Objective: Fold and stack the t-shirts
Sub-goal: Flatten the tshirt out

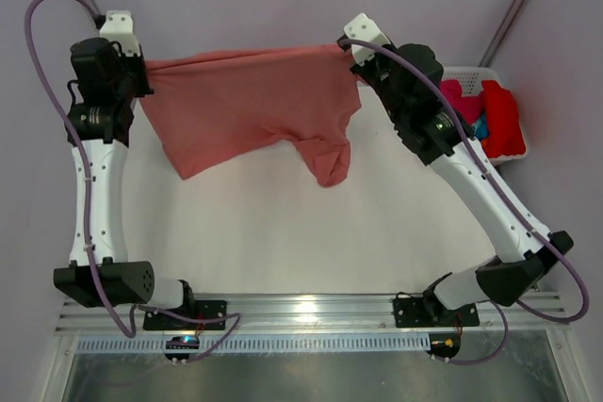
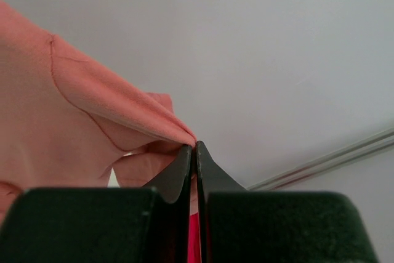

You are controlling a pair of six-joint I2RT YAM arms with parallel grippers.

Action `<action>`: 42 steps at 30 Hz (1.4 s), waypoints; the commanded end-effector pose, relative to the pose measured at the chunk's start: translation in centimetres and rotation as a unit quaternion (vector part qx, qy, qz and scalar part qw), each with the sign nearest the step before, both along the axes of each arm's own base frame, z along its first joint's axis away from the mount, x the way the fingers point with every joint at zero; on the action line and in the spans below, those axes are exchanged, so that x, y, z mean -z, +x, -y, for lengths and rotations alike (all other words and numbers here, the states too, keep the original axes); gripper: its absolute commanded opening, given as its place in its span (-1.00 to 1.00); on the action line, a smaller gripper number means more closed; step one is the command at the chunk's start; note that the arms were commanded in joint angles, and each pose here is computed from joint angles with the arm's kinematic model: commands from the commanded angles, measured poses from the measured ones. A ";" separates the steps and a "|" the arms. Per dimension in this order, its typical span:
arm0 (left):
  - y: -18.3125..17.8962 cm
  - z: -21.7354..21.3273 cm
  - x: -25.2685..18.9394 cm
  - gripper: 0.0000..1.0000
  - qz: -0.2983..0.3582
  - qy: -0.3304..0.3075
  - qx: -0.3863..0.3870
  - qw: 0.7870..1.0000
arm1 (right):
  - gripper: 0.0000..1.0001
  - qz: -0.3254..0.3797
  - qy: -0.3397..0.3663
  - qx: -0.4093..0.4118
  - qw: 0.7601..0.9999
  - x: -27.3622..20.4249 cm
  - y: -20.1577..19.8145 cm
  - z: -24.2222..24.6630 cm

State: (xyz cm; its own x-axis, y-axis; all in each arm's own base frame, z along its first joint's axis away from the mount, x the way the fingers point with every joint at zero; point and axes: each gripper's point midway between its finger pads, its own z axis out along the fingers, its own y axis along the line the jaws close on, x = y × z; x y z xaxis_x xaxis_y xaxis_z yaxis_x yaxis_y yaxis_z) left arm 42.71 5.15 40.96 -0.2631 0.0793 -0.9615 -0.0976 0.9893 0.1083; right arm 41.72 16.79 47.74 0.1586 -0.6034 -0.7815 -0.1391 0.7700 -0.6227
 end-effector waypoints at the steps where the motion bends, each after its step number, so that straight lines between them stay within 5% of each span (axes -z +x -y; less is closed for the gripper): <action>1: -4.1 -0.7 -0.7 -1.00 -0.005 0.020 -0.007 1.000 | -0.94 -0.020 0.024 0.006 1.000 -0.9 -4.7 3.7; 5: -8.5 3.1 6.0 -1.00 -0.103 0.008 0.104 0.989 | -0.94 -0.112 0.016 -0.065 0.991 5.6 -9.6 3.6; 9: -13.0 5.2 12.7 -1.00 -0.165 0.045 0.200 0.965 | -0.94 -0.251 -0.050 -0.172 0.951 17.0 -14.5 2.0; 14: -16.8 6.6 18.6 -1.00 -0.189 0.097 0.285 0.935 | -0.94 -0.307 -0.064 -0.231 0.921 22.8 -17.5 1.2; 19: -19.8 9.0 21.7 -0.89 -0.229 0.063 0.362 0.901 | -0.94 -0.373 -0.077 -0.319 0.868 26.6 -21.6 -0.1; 21: -20.9 9.8 22.6 -0.13 -0.252 0.044 0.389 0.885 | -0.94 -0.385 -0.079 -0.324 0.860 27.3 -22.2 -0.1; 23: -21.8 10.3 23.2 0.92 -0.271 0.028 0.403 0.874 | -0.82 -0.398 -0.086 -0.331 0.851 27.9 -22.7 0.0; 24: -21.7 10.3 23.5 0.98 -0.279 0.024 0.406 0.870 | -0.39 -0.407 -0.092 -0.341 0.843 28.3 -23.3 0.1; 26: -21.7 10.2 23.7 0.98 -0.286 0.021 0.407 0.867 | -0.21 -0.422 -0.096 -0.348 0.832 28.8 -23.8 0.1; 27: -21.3 10.3 23.7 0.98 -0.288 0.016 0.405 0.868 | 0.19 -0.429 -0.095 -0.351 0.827 29.0 -24.1 0.1; 31: -19.5 10.1 23.2 0.98 -0.274 0.007 0.387 0.881 | 0.43 -0.431 -0.094 -0.351 0.826 29.4 -24.0 -0.1; 36: -16.3 9.0 23.4 0.98 -0.260 -0.003 0.333 0.906 | 0.45 -0.433 -0.096 -0.345 0.827 29.9 -23.5 -0.1; 42: -15.5 8.8 26.5 0.98 -0.305 -0.034 0.322 0.896 | 0.45 -0.465 -0.109 -0.337 0.811 31.7 -23.7 0.3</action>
